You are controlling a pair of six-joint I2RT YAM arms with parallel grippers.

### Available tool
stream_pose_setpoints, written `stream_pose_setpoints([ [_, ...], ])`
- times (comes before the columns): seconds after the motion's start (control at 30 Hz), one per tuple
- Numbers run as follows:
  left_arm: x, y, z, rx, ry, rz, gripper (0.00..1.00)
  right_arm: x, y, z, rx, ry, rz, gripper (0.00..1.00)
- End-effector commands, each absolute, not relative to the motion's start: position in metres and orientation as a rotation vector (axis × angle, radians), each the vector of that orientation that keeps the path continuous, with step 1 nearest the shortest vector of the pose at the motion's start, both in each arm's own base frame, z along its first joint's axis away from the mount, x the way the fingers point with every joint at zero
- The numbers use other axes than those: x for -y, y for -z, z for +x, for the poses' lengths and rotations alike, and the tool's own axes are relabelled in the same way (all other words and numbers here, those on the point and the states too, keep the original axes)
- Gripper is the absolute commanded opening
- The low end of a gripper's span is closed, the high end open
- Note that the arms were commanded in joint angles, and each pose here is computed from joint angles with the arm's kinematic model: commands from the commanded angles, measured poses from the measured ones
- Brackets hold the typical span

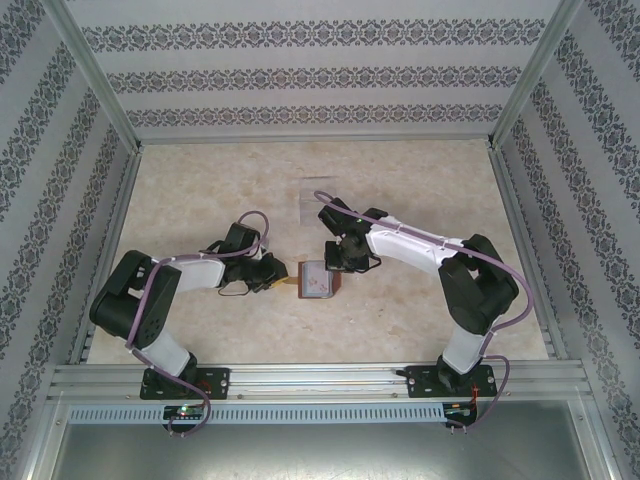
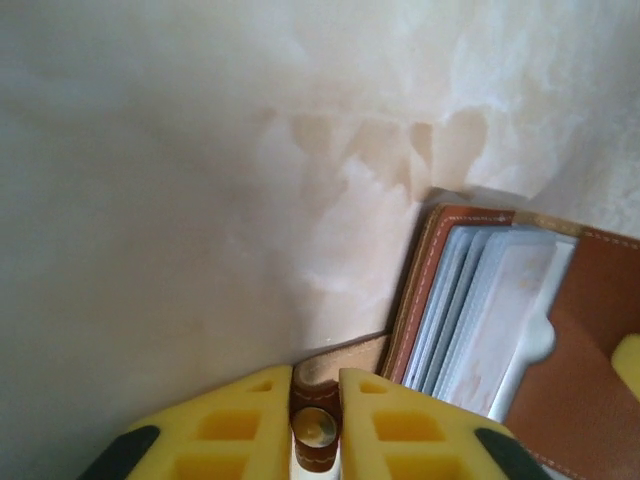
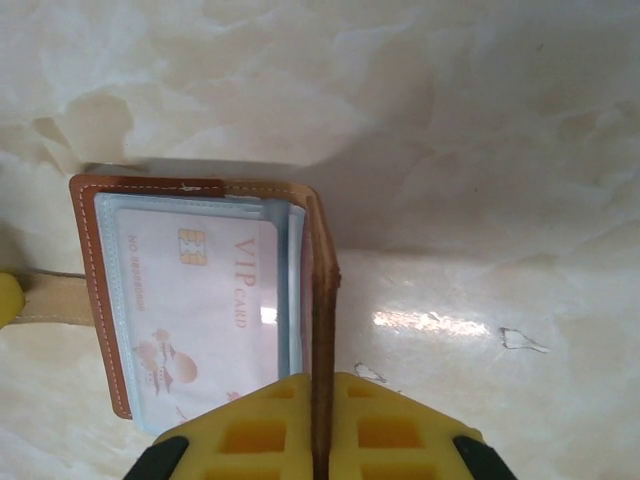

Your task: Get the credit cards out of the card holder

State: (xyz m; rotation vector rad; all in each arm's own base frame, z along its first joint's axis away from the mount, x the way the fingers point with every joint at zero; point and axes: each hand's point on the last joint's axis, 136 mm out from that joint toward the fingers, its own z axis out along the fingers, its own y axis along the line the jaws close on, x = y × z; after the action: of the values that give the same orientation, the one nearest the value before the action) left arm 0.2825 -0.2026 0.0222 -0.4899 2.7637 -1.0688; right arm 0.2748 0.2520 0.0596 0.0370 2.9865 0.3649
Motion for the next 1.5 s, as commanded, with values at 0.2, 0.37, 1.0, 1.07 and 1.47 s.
stream_pose_setpoints([
  [0.2,0.165,-0.059,0.286,-2.778,0.704,-0.394,0.38,-0.259,-0.074,0.282,-2.903,-0.538,0.093,0.03],
  [0.37,0.169,-0.092,0.299,-2.755,0.710,-0.380,0.42,-0.255,-0.076,0.288,-2.884,-0.533,0.089,0.02],
  [1.0,0.248,-0.109,0.318,-2.691,1.107,-0.322,0.26,-0.261,-0.068,0.278,-2.910,-0.536,-0.032,0.02],
  [1.07,0.257,-0.103,0.315,-2.702,1.103,-0.296,0.21,-0.261,-0.069,0.276,-2.907,-0.544,-0.033,0.02],
  [1.47,0.235,-0.049,0.296,-2.887,0.749,-0.317,0.09,-0.251,-0.066,0.267,-2.908,-0.548,-0.037,0.02],
])
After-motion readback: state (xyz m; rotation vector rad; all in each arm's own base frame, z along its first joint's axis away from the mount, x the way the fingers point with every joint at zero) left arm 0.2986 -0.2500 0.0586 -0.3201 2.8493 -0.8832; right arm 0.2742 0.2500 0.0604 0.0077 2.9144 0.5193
